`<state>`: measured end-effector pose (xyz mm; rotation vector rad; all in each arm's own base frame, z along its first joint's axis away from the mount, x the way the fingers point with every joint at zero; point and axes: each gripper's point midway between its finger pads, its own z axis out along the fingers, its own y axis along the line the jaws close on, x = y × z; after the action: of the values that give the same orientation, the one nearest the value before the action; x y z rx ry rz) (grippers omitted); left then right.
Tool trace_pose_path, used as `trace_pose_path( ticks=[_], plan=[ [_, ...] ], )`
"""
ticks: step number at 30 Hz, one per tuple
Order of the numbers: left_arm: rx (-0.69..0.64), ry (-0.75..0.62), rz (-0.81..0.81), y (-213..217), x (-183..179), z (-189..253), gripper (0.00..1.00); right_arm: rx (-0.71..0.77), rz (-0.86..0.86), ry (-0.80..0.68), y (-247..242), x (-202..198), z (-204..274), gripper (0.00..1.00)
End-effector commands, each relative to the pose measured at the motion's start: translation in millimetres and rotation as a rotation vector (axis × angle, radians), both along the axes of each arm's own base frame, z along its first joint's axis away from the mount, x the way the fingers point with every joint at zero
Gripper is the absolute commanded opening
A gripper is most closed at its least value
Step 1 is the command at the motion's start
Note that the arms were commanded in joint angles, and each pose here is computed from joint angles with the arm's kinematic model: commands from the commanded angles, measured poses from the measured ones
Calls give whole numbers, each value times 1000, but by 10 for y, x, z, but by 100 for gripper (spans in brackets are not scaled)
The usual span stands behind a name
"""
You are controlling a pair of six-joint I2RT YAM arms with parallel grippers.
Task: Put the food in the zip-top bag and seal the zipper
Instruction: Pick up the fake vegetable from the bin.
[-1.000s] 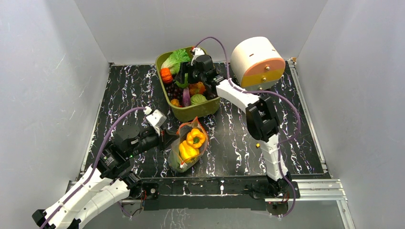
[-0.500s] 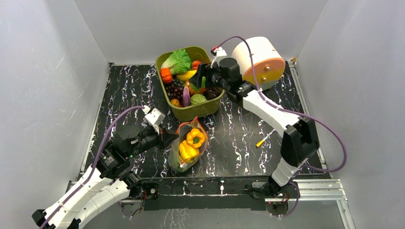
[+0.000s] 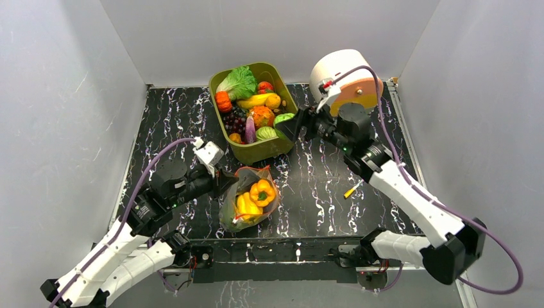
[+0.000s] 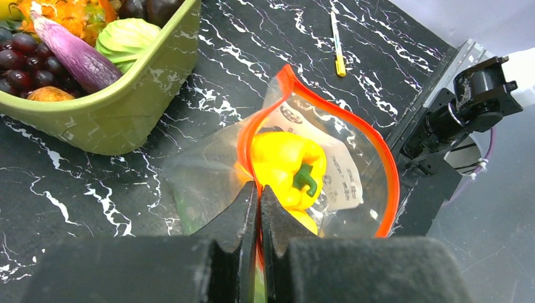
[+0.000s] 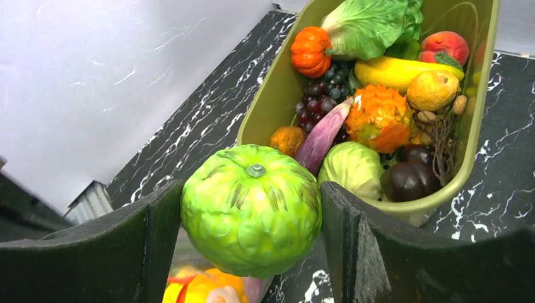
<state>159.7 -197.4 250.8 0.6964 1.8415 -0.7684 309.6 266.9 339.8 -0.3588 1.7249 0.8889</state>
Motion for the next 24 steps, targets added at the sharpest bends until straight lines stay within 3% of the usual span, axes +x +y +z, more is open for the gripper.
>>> trace_pose_path(
  ticks=[1, 14, 24],
  plan=[
    [-32, -82, -20, -67, 67, 314, 0, 17, 50, -61, -86, -255, 59, 51],
    [-183, -73, -85, -439, 180, 607, 0, 41, 411, -176, -79, -1201, 209, 51],
    [-234, -11, -143, -669, 213, 635, 0, 17, 413, -117, -63, -1213, 5, 49]
  ],
)
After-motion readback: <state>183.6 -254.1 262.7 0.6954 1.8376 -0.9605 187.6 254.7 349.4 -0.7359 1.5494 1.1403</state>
